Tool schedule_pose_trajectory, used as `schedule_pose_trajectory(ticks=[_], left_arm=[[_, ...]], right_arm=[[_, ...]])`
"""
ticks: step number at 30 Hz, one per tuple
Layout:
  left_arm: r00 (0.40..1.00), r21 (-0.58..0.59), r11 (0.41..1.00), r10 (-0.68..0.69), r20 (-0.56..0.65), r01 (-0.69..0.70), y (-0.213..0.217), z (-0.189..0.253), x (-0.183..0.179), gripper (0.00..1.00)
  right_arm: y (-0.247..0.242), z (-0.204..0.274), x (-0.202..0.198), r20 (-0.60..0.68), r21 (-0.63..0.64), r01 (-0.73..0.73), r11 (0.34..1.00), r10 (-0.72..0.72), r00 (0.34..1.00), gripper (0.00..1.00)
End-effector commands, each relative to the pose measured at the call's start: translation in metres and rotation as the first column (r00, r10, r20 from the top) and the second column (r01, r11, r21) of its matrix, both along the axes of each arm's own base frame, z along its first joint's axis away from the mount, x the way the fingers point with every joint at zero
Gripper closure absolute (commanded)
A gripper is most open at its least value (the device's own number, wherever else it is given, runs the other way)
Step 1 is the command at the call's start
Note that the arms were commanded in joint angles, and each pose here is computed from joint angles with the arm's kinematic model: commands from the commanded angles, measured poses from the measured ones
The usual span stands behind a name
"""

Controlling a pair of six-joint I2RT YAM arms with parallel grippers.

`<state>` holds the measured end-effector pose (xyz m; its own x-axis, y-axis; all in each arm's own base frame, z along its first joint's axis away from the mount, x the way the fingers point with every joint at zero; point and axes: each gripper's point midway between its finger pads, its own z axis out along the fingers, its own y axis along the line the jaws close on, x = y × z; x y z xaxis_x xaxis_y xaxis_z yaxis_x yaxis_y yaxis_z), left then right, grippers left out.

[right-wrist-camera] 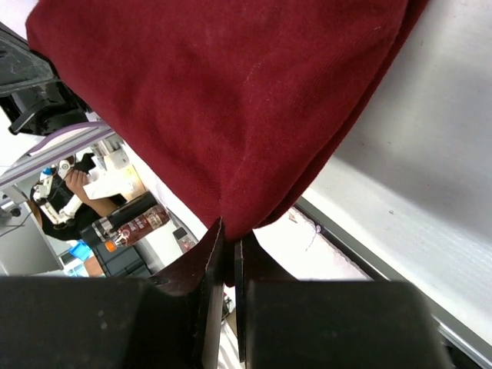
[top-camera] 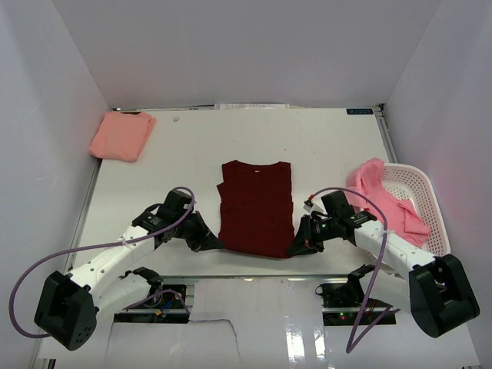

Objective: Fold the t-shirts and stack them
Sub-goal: Fold the long partially folded tshirt into a neat square

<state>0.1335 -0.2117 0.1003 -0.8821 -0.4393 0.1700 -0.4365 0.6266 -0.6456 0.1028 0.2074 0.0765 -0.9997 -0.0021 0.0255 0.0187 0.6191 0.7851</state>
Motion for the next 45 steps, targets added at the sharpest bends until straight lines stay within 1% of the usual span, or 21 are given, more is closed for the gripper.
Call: schedule_pose_trajectory(ticks=[1,7,12,14,15,16,17,18,19,20,21,23,24,27,31,34,36,37,40,41,45], left_arm=[[1.000,-0.031,0.999,0.009,-0.009,-0.010,-0.003,0.007,-0.003,1.00],[1.000,-0.041,0.999,0.004,-0.012,-0.005,-0.004,0.010,-0.004,1.00],[0.999,-0.033,0.999,0.008,-0.048,-0.009,0.000,-0.003,-0.014,1.00],[0.998,-0.044,0.999,-0.003,-0.066,0.000,-0.001,-0.006,-0.018,1.00],[0.997,-0.051,0.999,-0.009,-0.074,0.006,-0.001,-0.007,-0.020,0.98],[0.997,-0.055,0.998,-0.015,-0.079,0.010,-0.001,-0.008,-0.022,0.96],[0.996,-0.067,0.998,-0.027,-0.083,0.021,-0.001,-0.007,-0.026,0.90],[0.996,-0.065,0.998,-0.033,-0.086,0.028,0.000,-0.010,-0.029,0.87],[0.996,-0.075,0.997,-0.039,-0.079,0.034,0.000,-0.008,-0.031,0.85],[0.996,-0.084,0.996,-0.045,-0.080,0.038,0.000,-0.008,-0.033,0.59],[0.996,-0.088,0.996,-0.041,-0.082,0.034,0.002,-0.010,-0.036,0.52],[0.996,-0.080,0.997,-0.030,-0.083,0.024,0.005,-0.014,-0.039,0.39],[0.996,-0.074,0.997,-0.024,-0.085,0.018,0.006,-0.016,-0.040,0.28],[0.992,-0.071,0.997,-0.017,-0.124,0.009,0.010,-0.028,-0.050,0.19],[0.992,-0.067,0.998,-0.021,-0.125,0.013,0.013,-0.031,-0.054,0.16],[0.990,-0.032,0.999,0.004,-0.144,-0.009,0.017,-0.044,-0.055,0.17],[0.991,-0.014,1.000,0.025,-0.133,-0.027,0.019,-0.050,-0.051,0.18],[0.992,-0.010,0.999,0.033,-0.119,-0.034,0.019,-0.051,-0.048,0.18],[0.994,0.015,0.998,0.061,-0.091,-0.060,0.021,-0.056,-0.040,0.19],[0.995,0.005,0.998,0.064,-0.070,-0.064,0.019,-0.054,-0.035,0.19],[0.994,-0.008,0.996,0.091,-0.063,-0.091,0.018,-0.060,-0.031,0.19]], right_arm=[[0.004,0.007,0.003,0.017,0.026,0.004,1.000,-0.004,1.000,0.92],[0.006,0.012,0.008,0.028,0.019,-0.007,1.000,0.007,1.000,0.92],[0.005,0.004,0.005,0.011,0.012,-0.005,1.000,0.005,1.000,0.92],[0.004,0.003,0.004,0.008,0.012,-0.006,1.000,0.006,1.000,0.82],[0.003,0.002,0.003,0.005,0.006,-0.005,1.000,0.005,1.000,0.74],[0.003,0.002,0.002,0.003,0.002,-0.006,1.000,0.006,1.000,0.63],[0.001,0.002,0.000,0.002,-0.002,-0.012,1.000,0.012,1.000,0.60],[0.000,0.001,-0.001,0.000,-0.009,-0.013,1.000,0.013,1.000,0.55],[-0.001,0.000,-0.001,0.001,-0.018,-0.013,1.000,0.013,1.000,0.47],[-0.002,-0.001,-0.003,0.001,-0.027,-0.015,1.000,0.015,1.000,0.46],[-0.003,-0.003,-0.002,0.003,-0.035,-0.012,0.999,0.012,1.000,0.41],[-0.006,-0.008,-0.007,-0.013,-0.044,-0.011,0.999,0.010,1.000,0.39],[-0.006,-0.010,-0.008,-0.020,-0.043,-0.007,0.999,0.006,1.000,0.38],[-0.010,-0.018,-0.016,-0.051,-0.054,0.007,0.999,-0.009,0.999,0.31],[-0.017,-0.029,-0.029,-0.077,-0.078,0.025,0.997,-0.031,0.997,0.30],[-0.021,-0.041,-0.036,-0.091,-0.087,0.051,0.995,-0.059,0.994,0.30],[-0.022,-0.049,-0.042,-0.111,-0.081,0.065,0.995,-0.074,0.991,0.30],[-0.018,-0.047,-0.039,-0.103,-0.062,0.082,0.995,-0.089,0.991,0.30],[-0.018,-0.052,-0.035,-0.102,-0.069,0.126,0.990,-0.133,0.986,0.30],[-0.016,-0.050,-0.030,-0.081,-0.053,0.143,0.988,-0.147,0.986,0.30],[-0.012,-0.052,-0.019,-0.066,-0.027,0.219,0.975,-0.221,0.973,0.32]])
